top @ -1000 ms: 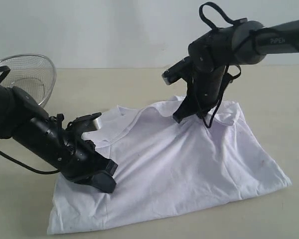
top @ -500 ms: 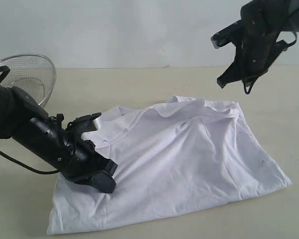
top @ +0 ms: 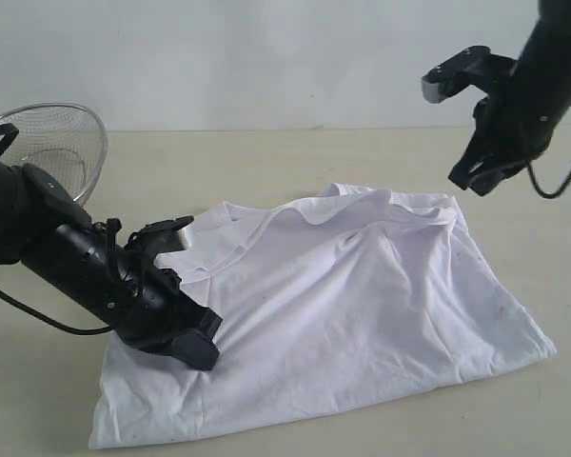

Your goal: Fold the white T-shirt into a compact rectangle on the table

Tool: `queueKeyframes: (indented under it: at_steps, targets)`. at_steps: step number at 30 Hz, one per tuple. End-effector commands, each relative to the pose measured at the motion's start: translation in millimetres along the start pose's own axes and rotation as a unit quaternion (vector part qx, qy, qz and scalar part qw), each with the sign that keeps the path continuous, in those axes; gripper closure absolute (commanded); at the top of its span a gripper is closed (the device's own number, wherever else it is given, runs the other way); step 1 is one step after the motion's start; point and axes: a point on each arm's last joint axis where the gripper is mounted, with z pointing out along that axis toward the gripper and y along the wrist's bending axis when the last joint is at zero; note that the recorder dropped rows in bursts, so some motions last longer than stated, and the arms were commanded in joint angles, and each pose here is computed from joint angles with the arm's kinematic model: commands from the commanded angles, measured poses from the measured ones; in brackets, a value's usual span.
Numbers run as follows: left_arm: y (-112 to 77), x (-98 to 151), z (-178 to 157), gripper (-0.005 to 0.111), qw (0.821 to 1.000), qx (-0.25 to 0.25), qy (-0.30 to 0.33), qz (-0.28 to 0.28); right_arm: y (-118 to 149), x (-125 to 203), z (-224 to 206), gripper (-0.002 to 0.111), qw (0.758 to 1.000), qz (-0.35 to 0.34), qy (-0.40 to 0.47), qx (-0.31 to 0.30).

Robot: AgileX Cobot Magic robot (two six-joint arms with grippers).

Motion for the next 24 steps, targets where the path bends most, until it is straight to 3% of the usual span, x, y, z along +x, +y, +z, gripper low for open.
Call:
queueKeyframes:
  at_steps: [1, 5, 11, 13, 20, 24]
  targets:
    - [-1.8, 4, -1, 0.102, 1.0, -0.005, 0.008, 0.011, -1, 30, -16, 0.109, 0.993, -0.087, -0.074, 0.001]
    - [-3.5, 3, -4, 0.102, 1.0, -0.006, 0.003, 0.014, 11, 42, -18, 0.109, 0.983, -0.117, -0.139, -0.04]
    - [-3.3, 3, -4, 0.102, 1.0, -0.006, 0.003, 0.014, 17, 39, -6, 0.105, 0.981, -0.039, -0.17, -0.079]
    - [-3.3, 3, -4, 0.102, 1.0, -0.006, 0.003, 0.014, 18, 40, -1, 0.098, 0.982, -0.032, -0.163, -0.096]
    - [-3.3, 2, -4, 0.102, 1.0, -0.006, 0.002, 0.013, 21, 42, 12, 0.054, 0.981, -0.029, -0.145, -0.122]
    - [-3.0, 2, -4, 0.102, 1.0, -0.008, 0.001, 0.013, 17, 42, 23, 0.044, 0.983, -0.024, -0.141, -0.113]
